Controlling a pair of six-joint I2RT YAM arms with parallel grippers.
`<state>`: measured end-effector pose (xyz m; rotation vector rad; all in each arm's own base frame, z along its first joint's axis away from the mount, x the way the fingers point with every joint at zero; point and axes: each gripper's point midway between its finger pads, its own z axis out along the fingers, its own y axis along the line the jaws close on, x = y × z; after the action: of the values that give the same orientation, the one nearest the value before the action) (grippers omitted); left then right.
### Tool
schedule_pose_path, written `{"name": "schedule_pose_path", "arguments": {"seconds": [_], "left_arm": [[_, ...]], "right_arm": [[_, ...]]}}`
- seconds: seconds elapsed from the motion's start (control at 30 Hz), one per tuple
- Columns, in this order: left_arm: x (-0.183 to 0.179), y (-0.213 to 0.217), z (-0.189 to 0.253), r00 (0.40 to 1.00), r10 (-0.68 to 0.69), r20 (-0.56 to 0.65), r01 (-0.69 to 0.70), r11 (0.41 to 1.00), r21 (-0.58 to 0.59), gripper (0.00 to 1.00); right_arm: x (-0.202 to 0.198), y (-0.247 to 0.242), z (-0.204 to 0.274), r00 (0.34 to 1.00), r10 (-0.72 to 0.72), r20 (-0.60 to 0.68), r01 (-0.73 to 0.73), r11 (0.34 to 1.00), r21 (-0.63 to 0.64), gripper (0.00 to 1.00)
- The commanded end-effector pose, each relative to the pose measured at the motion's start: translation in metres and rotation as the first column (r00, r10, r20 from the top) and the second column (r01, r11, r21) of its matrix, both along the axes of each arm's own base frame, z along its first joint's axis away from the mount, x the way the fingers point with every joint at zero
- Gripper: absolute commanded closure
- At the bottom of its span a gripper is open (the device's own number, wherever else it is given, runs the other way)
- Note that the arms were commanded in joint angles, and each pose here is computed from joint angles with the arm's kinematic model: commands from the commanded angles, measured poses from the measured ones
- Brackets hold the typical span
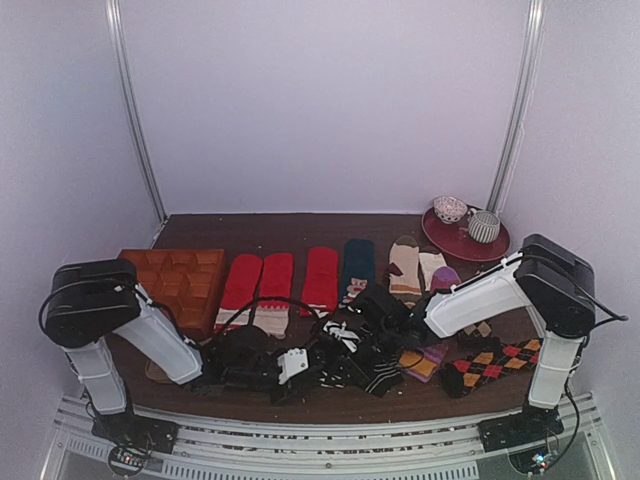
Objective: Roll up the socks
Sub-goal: Roll the sock at the center of the board.
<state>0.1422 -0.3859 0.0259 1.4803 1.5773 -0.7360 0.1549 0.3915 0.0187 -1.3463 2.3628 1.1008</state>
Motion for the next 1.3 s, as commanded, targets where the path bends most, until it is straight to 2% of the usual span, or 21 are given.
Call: {"name": "schedule_pose_path", "arguments": {"seconds": [0.0,0.03,0.17,0.33,0.4,0.5,0.57,0.67,0.77,0.93,1.17,1.27], "left_arm": [[-0.018,0.004,-0.029,0.992,-0.026,-0.127,0.036,0.996,0.078,0.96],[-0.018,0.005,-0.032,0.989,-0.016,-0.145,0.029,0.995,0.092,1.00],[-0.023,0.007,-0.046,0.968,0.007,-0.251,0.027,0.991,0.131,1.00],[-0.029,0.020,-0.063,0.924,0.077,-0.375,-0.006,0.983,0.185,1.00],[-0.034,0.027,-0.069,0.903,0.093,-0.419,-0.006,0.979,0.203,1.00],[-0.039,0.036,-0.079,0.881,0.120,-0.457,-0.006,0.970,0.244,1.00],[-0.042,0.041,-0.085,0.870,0.139,-0.474,-0.007,0.963,0.270,1.00],[-0.046,0.045,-0.089,0.859,0.146,-0.491,0.003,0.957,0.289,1.00],[-0.046,0.047,-0.093,0.852,0.154,-0.500,0.005,0.953,0.303,1.00],[-0.046,0.048,-0.096,0.844,0.157,-0.512,0.012,0.950,0.312,1.00],[-0.048,0.048,-0.099,0.840,0.157,-0.519,0.019,0.948,0.317,1.00],[-0.049,0.049,-0.100,0.838,0.155,-0.523,0.024,0.947,0.319,1.00]], "right_arm": [[-0.042,-0.067,-0.074,0.988,-0.028,-0.153,-0.024,0.943,-0.332,0.86],[-0.041,-0.067,-0.073,0.988,-0.028,-0.149,-0.023,0.944,-0.329,0.85],[-0.032,-0.063,-0.067,0.995,-0.031,-0.096,0.000,0.951,-0.309,0.76],[0.005,-0.048,-0.024,0.985,-0.086,0.149,0.107,0.984,-0.141,0.61],[0.015,-0.044,0.003,0.961,-0.110,0.256,0.121,0.992,-0.030,0.58],[0.019,-0.045,0.035,0.887,-0.130,0.443,0.098,0.991,0.094,0.56],[0.013,-0.047,0.043,0.821,-0.104,0.561,0.050,0.993,0.111,0.55],[0.012,-0.044,0.048,0.752,-0.089,0.653,0.033,0.995,0.097,0.55],[0.002,-0.037,0.053,0.700,-0.068,0.711,-0.016,0.994,0.111,0.55],[-0.004,-0.025,0.044,0.669,-0.004,0.743,-0.056,0.997,0.056,0.55],[-0.002,-0.019,0.024,0.670,0.044,0.741,-0.056,0.998,-0.009,0.59],[-0.001,-0.020,0.018,0.676,0.046,0.736,-0.045,0.999,-0.021,0.64]]}}
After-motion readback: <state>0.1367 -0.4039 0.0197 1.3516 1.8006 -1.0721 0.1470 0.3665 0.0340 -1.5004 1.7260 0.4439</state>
